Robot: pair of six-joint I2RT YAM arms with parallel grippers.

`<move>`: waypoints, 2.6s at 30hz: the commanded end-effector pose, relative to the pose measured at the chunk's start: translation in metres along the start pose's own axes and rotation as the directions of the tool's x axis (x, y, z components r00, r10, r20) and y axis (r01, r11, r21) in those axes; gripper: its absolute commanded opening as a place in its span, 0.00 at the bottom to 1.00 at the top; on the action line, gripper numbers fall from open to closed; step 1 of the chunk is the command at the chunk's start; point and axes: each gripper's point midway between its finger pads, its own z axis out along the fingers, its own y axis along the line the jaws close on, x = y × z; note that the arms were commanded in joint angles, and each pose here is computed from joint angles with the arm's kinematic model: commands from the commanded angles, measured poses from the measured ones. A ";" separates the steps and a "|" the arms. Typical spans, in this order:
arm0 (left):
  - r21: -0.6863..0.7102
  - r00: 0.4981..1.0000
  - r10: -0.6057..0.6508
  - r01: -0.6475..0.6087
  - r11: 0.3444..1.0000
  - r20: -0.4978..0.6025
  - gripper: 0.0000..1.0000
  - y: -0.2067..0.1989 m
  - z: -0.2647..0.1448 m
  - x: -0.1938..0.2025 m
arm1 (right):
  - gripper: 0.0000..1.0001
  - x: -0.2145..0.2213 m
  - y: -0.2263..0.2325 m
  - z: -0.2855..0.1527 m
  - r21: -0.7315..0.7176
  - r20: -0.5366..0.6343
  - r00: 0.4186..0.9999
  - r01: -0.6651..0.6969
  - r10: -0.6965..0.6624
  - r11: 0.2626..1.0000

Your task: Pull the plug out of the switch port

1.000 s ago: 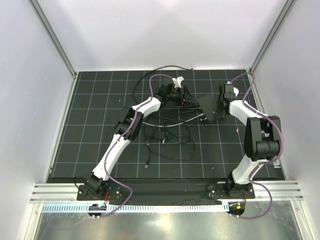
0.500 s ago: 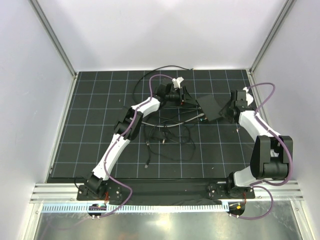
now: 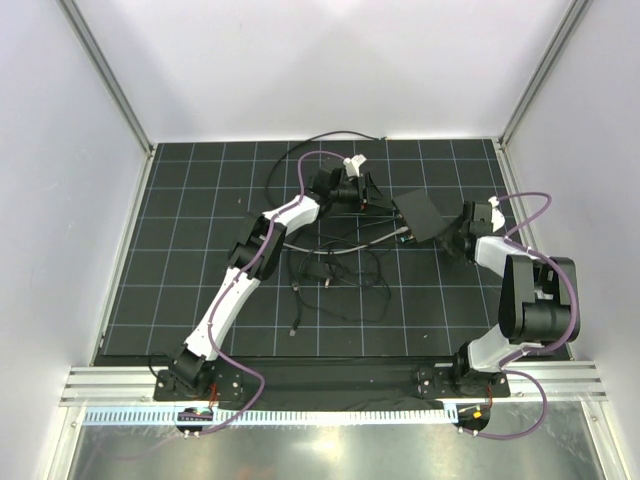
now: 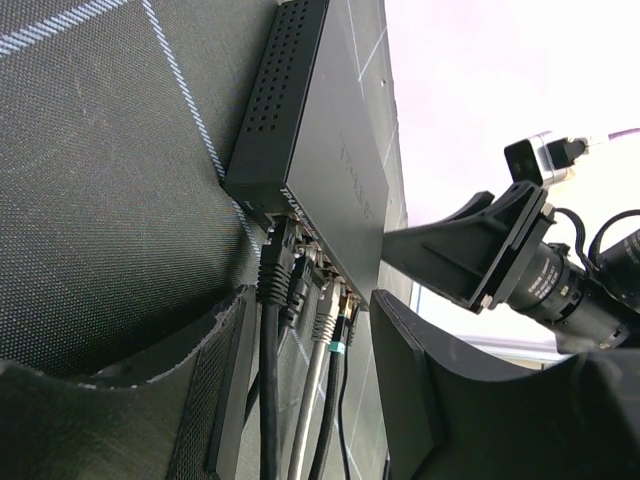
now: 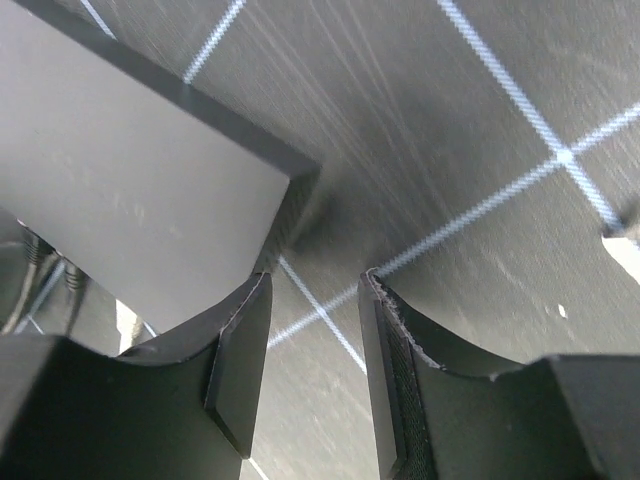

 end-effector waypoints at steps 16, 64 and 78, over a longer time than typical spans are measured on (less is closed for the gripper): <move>-0.085 0.995 -0.081 0.076 0.994 -0.064 0.50 0.040 0.009 0.034 | 0.52 -0.023 0.021 -0.003 -0.154 0.064 0.995 -0.060 0.070 0.986; -0.068 0.993 -0.107 0.103 0.992 -0.047 0.52 0.044 0.015 0.032 | 0.68 -0.106 0.066 0.021 -0.252 0.110 0.988 0.130 -0.105 0.959; -0.386 0.997 0.012 0.021 0.922 0.083 0.55 0.067 -0.022 0.012 | 0.67 -0.080 0.117 0.076 -0.401 -0.032 0.981 0.164 -0.193 0.901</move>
